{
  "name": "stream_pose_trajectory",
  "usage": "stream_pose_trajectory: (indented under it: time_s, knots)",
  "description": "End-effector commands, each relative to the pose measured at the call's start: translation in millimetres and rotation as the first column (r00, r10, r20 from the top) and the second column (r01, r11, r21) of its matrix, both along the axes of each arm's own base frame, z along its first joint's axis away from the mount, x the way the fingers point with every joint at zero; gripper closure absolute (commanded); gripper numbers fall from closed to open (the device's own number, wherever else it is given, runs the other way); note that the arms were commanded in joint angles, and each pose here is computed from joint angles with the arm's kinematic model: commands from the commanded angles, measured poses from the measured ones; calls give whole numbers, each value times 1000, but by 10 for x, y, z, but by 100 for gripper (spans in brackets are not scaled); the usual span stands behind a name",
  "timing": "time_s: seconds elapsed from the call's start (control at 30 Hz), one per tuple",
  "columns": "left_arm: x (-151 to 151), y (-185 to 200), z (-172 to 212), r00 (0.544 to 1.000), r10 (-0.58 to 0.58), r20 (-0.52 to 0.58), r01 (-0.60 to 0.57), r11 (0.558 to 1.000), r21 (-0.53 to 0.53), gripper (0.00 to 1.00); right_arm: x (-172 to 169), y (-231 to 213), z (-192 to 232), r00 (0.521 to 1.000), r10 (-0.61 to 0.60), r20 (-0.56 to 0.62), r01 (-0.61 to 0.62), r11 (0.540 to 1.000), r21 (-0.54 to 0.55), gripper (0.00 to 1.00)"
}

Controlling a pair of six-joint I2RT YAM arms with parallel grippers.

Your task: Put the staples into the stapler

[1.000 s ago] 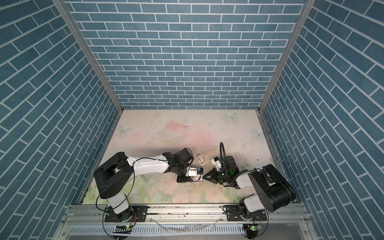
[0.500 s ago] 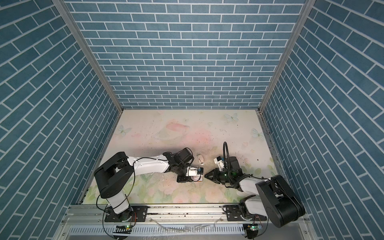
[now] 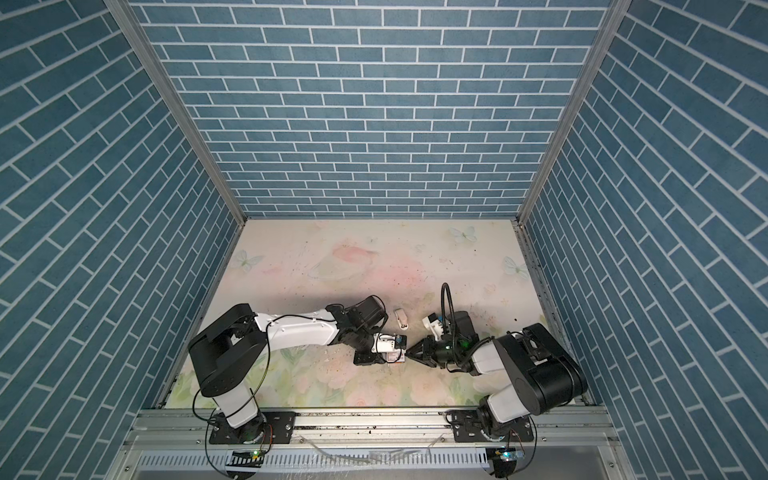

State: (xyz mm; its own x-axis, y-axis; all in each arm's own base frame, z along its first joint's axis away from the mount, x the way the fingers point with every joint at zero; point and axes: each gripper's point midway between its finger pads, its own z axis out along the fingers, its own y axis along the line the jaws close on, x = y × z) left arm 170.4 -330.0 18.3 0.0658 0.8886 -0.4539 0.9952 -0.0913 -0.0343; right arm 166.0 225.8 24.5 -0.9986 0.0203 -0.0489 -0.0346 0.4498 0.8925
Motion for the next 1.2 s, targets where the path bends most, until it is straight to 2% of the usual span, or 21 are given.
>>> stream_pose_trajectory:
  time_s: [0.0, 0.47, 0.87, 1.17]
  knots:
    - [-130, 209, -215, 998, 2, -62, 4, 995, 100, 70, 27, 57, 70, 1000, 12, 16, -13, 999, 35, 80]
    - [-127, 206, -217, 998, 4, -63, 3, 995, 100, 70, -58, 124, 13, 999, 48, -4, -47, 998, 35, 81]
    - [-121, 204, -221, 998, 4, -61, 2, 995, 102, 70, -63, 147, -48, 999, 47, -18, -46, 998, 48, 89]
    - [-127, 205, -215, 998, 3, -63, 3, 995, 101, 70, -71, 83, -114, 1000, 20, -5, -20, 1000, 6, 96]
